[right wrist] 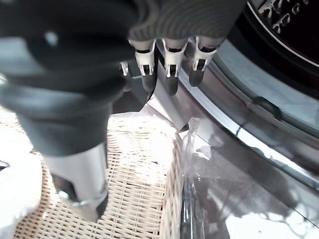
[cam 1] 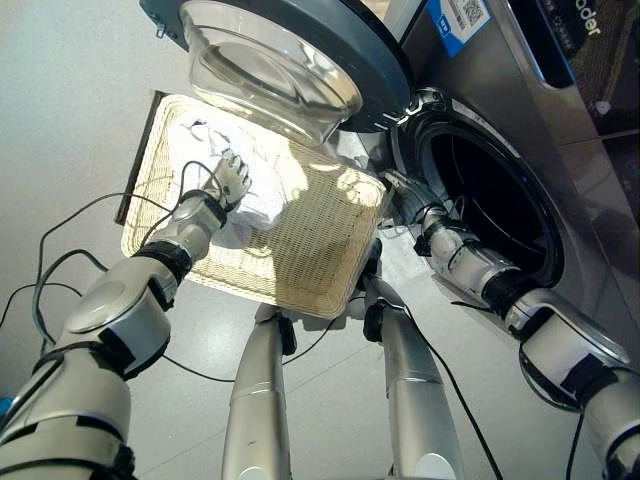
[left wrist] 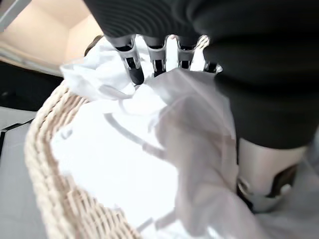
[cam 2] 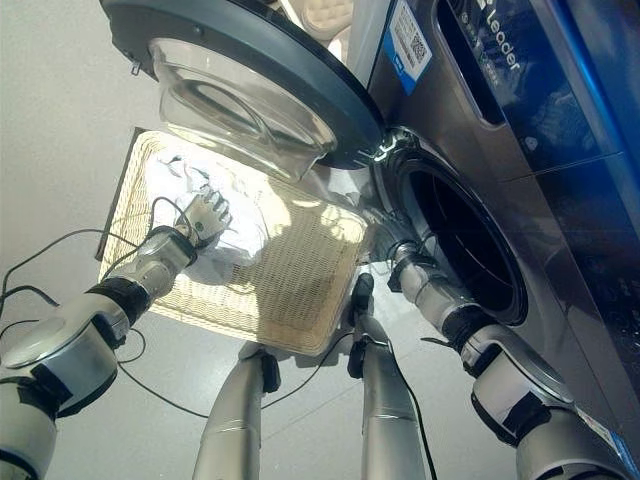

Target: Put the clothes into the washing machine.

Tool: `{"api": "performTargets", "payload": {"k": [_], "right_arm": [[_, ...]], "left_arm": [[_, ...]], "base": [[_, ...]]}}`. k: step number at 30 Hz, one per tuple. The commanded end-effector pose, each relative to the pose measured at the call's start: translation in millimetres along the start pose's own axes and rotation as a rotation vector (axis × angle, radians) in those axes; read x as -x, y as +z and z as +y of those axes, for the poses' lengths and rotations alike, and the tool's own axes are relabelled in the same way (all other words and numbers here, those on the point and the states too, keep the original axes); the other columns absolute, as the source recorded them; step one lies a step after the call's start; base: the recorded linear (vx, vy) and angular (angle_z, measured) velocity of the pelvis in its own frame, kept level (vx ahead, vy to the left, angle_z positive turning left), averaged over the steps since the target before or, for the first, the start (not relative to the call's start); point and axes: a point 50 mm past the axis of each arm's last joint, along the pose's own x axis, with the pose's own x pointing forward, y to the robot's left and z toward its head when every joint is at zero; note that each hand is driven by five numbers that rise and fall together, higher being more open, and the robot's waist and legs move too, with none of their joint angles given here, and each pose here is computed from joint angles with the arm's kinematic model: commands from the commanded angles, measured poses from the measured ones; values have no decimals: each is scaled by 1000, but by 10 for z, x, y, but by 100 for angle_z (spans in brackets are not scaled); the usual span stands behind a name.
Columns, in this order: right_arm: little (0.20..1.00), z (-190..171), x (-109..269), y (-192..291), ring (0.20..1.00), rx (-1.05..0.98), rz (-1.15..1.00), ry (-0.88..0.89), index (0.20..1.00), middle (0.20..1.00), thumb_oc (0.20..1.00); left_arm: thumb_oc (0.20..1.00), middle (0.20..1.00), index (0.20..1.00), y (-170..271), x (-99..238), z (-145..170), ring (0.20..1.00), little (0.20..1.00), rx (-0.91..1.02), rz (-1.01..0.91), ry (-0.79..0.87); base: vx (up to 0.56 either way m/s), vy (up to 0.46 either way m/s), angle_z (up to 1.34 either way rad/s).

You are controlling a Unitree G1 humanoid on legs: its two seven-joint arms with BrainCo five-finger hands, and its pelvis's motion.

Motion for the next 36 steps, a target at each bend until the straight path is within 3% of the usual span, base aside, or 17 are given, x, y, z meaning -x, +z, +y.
{"api": "performTargets", "payload": {"k": [1,10,27,28,36], "right_arm": [[1000,-201,3,-75,1000,-23,-14,-45,1000,1000,1000],[1000,-250,-38,6,1000,-71,-24,-95,1000,1000,1000],[1000,-444,-31,80,1000,-176,-68,-257,1000,1000,1000],[1000,-471,-30,83,1000,-193,-70,-283,1000,1000,1000],[1000,-559,-40,117,1000,-232,-93,-325,1000,1000,1000]], "left_arm": [[1000,1000,1000,-324,18,-93,1000,1000,50,114,-9],[1000,1000,1000,-256,-23,19,1000,1000,77,55,79],[1000,1000,1000,-230,3,-151,1000,1000,91,77,-61],[200,200,200,-197,27,-235,200,200,101,73,-103],[200,200,200,-165,53,-301,200,200,146,61,-89]], "base": [[0,0,0],[-4,9,0],[-5,7,0],[0,0,0],[0,0,0]]}}
